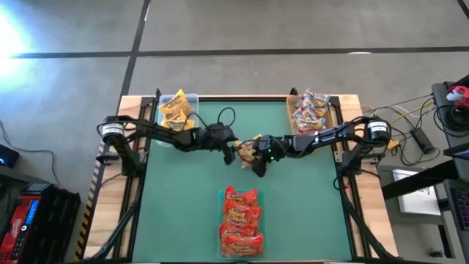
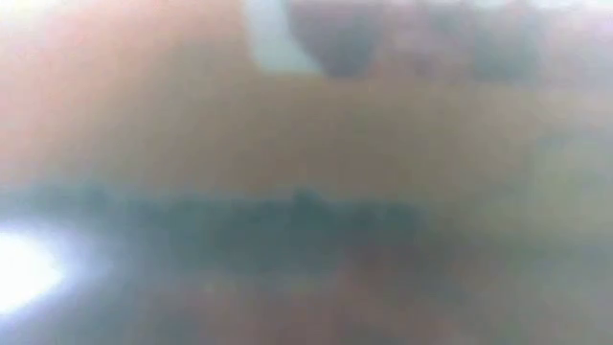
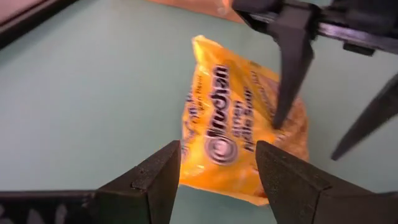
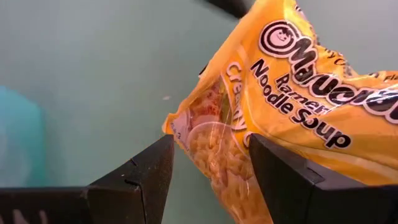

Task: Sort Maruchan noodles
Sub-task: Put the yellow noodle pack into the transparent bin

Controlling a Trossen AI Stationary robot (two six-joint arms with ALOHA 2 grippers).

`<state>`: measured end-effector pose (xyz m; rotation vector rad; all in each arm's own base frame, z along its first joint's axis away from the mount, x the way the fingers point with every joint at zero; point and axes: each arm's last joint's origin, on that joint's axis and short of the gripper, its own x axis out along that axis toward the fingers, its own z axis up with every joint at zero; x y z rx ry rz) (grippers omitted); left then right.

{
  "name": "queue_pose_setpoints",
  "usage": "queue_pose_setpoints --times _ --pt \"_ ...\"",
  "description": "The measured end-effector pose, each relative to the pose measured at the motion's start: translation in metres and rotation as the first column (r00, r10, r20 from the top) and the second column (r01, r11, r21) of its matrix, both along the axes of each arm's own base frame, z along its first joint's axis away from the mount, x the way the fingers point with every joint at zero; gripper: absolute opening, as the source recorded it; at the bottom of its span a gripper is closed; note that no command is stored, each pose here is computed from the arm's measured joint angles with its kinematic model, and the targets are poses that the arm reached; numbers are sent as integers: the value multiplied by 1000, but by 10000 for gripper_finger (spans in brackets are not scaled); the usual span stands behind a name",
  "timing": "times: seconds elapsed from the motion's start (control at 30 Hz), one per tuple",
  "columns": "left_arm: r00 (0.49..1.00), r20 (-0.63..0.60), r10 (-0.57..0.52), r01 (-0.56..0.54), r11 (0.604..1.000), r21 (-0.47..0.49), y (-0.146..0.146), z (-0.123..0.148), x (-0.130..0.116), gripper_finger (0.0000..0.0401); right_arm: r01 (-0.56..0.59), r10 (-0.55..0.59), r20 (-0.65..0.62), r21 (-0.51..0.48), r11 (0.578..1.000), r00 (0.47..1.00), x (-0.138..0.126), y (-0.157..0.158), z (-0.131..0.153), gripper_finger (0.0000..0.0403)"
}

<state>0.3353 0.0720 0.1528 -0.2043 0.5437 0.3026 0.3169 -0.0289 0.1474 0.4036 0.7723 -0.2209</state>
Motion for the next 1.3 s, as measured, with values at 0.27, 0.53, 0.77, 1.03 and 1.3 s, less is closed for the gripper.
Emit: queue_pose_setpoints --times 0.27,0.53,0.77,1.03,1.3 --pt "998 15 -57 57 997 -47 16 0 -4 192 5 -5 -26 11 1000 1000 -5 20 5 203" --pt "999 14 -41 41 998 -51 20 -1 -6 192 88 -89 -44 -29 996 995 -12 40 12 203" --pt "975 -30 220 -216 971 103 29 -2 -10 192 196 -203 -54 -116 974 978 -20 53 14 203" --pt "998 -28 60 -62 995 -78 22 -7 -8 192 268 -277 -85 -101 958 957 -20 55 3 203" --pt "996 67 -67 78 981 -177 19 -10 0 192 283 -294 -100 -114 952 951 -25 58 -4 203"
